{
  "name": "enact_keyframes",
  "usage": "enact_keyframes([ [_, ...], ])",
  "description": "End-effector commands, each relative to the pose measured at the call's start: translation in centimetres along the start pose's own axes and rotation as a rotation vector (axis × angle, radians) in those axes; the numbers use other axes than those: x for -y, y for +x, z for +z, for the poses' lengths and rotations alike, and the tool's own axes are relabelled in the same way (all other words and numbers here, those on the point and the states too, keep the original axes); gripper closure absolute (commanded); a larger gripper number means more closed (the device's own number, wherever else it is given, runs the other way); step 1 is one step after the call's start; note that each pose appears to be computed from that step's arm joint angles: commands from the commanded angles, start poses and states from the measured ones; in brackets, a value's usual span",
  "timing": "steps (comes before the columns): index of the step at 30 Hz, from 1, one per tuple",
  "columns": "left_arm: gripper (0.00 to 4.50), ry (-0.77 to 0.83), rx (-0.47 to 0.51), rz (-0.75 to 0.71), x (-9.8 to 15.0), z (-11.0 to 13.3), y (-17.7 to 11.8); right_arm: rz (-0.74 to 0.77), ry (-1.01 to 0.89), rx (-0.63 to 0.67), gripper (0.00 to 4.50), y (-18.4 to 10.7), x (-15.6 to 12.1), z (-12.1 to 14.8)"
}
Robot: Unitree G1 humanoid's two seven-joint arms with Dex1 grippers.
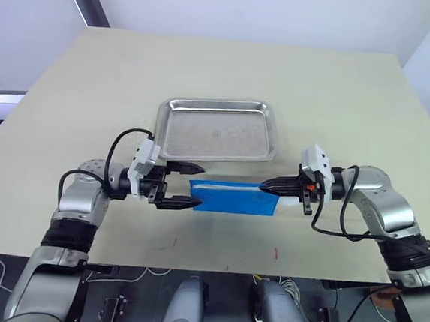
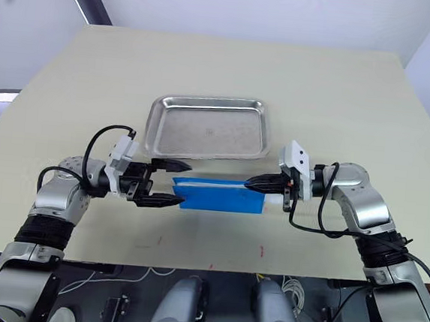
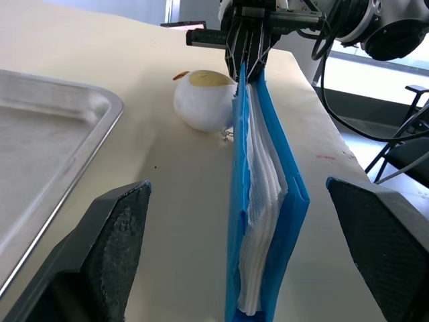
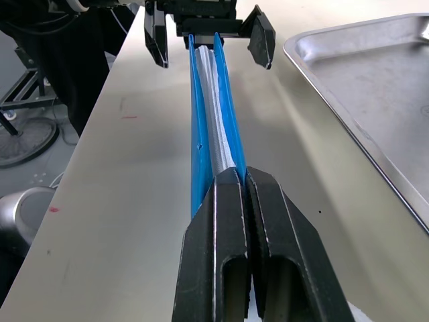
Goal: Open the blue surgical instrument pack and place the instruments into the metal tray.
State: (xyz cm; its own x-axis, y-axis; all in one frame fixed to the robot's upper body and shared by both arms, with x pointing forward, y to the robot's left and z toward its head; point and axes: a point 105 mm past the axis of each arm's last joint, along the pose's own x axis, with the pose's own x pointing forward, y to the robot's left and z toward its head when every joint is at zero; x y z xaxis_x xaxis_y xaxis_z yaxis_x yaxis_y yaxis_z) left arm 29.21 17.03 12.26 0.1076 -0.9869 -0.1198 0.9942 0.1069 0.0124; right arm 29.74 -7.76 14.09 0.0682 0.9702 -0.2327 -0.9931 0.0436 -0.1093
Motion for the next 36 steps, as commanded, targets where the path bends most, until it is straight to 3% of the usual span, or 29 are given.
enact_keyframes([
  [1,1.58,0.02,0.03,-0.043,0.3,0.6,0.0,-0.012,-0.041,0.022,4.5,-0.3,0.1,1.0],
  [2,1.87,0.016,0.03,-0.044,0.4,0.5,0.0,-0.013,-0.039,0.021,4.5,-0.3,0.1,1.0],
  [5,3.37,0.001,0.025,-0.056,0.9,0.1,0.2,-0.016,-0.036,0.021,4.5,-0.3,0.0,0.9],
  [8,4.45,-0.007,0.021,-0.067,1.3,-0.2,0.3,-0.017,-0.034,0.023,4.5,-0.3,0.0,1.0],
  [15,4.45,-0.016,0.029,-0.072,1.5,-0.4,0.6,-0.057,-0.024,0.034,4.5,-0.6,0.2,1.2],
  [17,4.5,-0.019,0.03,-0.075,1.5,-0.5,0.7,-0.072,-0.01,0.061,3.81,-1.1,0.2,1.7],
  [18,4.5,-0.019,0.03,-0.075,1.5,-0.5,0.7,-0.074,-0.006,0.07,3.68,-1.4,0.1,2.0],
  [23,4.5,-0.017,0.027,-0.078,1.5,-0.6,0.6,-0.1,0.018,0.099,1.74,-3.2,0.0,2.8],
  [26,4.5,-0.014,0.026,-0.08,1.5,-0.6,0.6,-0.152,0.038,0.12,0.28,-4.6,0.5,3.1],
  [27,4.5,-0.013,0.025,-0.081,1.5,-0.7,0.6,-0.181,0.037,0.112,0.12,-5.1,0.9,2.9],
  [31,4.5,-0.009,0.024,-0.086,1.5,-0.6,0.8,-0.317,0.052,0.063,0.12,-6.9,2.6,0.9],
  [36,4.5,-0.004,0.014,-0.089,1.6,-0.7,0.9,-0.358,0.097,-0.052,0.12,-7.5,2.9,-2.7],
])
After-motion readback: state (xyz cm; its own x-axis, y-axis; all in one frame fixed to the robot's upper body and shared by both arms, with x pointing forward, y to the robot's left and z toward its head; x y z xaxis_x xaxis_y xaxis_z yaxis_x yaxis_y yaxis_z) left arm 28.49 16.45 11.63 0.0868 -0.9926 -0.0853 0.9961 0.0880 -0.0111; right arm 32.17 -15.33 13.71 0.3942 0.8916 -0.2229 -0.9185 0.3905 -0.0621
